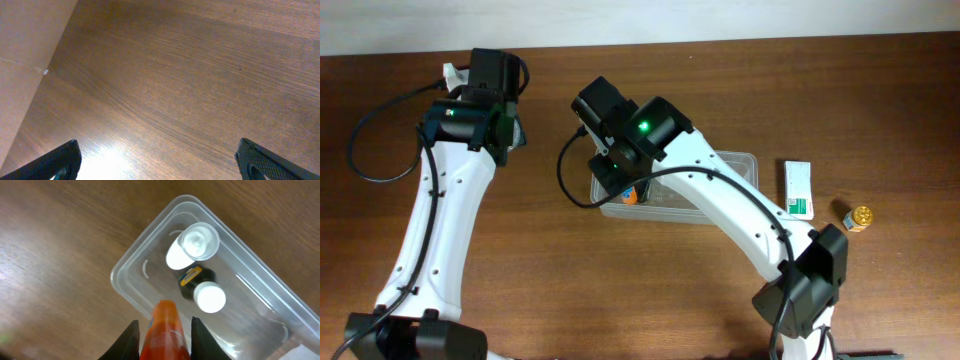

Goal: Pack container

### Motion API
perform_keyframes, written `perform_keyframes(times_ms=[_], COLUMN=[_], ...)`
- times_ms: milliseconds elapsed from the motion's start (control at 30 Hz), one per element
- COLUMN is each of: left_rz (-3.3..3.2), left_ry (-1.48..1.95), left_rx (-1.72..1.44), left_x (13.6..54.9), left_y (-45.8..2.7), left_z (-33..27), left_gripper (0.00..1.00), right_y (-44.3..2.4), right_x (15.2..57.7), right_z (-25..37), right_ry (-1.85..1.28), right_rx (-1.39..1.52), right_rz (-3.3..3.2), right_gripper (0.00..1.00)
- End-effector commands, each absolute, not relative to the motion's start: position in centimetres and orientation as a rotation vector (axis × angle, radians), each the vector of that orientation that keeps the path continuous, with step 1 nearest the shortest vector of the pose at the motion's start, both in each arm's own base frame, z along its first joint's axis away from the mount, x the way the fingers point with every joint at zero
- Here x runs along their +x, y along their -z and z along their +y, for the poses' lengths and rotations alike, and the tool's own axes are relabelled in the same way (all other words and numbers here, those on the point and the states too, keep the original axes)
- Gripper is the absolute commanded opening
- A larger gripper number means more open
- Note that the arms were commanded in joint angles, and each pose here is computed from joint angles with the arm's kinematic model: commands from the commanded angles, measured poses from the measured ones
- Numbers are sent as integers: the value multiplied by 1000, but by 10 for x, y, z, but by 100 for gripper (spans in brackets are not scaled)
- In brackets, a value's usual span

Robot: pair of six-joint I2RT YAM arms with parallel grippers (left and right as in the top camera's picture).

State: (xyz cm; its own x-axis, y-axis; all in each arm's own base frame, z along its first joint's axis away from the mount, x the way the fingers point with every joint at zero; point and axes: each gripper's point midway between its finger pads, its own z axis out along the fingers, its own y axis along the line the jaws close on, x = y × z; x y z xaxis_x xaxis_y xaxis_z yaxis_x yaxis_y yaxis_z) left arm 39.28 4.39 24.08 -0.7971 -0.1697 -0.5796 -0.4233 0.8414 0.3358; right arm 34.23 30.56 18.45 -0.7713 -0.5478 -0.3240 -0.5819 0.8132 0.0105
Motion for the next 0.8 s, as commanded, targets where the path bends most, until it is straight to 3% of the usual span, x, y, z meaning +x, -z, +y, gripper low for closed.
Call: perform_keyframes(times_ms=[0, 767], left_rz=[2429, 2429], left_ry=[-623, -623], left_rx=[-451, -451], left_x=[391, 391], left_y=[-256, -256], left_z=[48, 48], left_gripper=[99, 100], right_y=[-179, -178], right_x=[348, 346], right_z=[305, 314], right_ry=[-99, -163], right_rx=[-877, -873], right_rz=[2679, 2684], right_gripper=[24, 24])
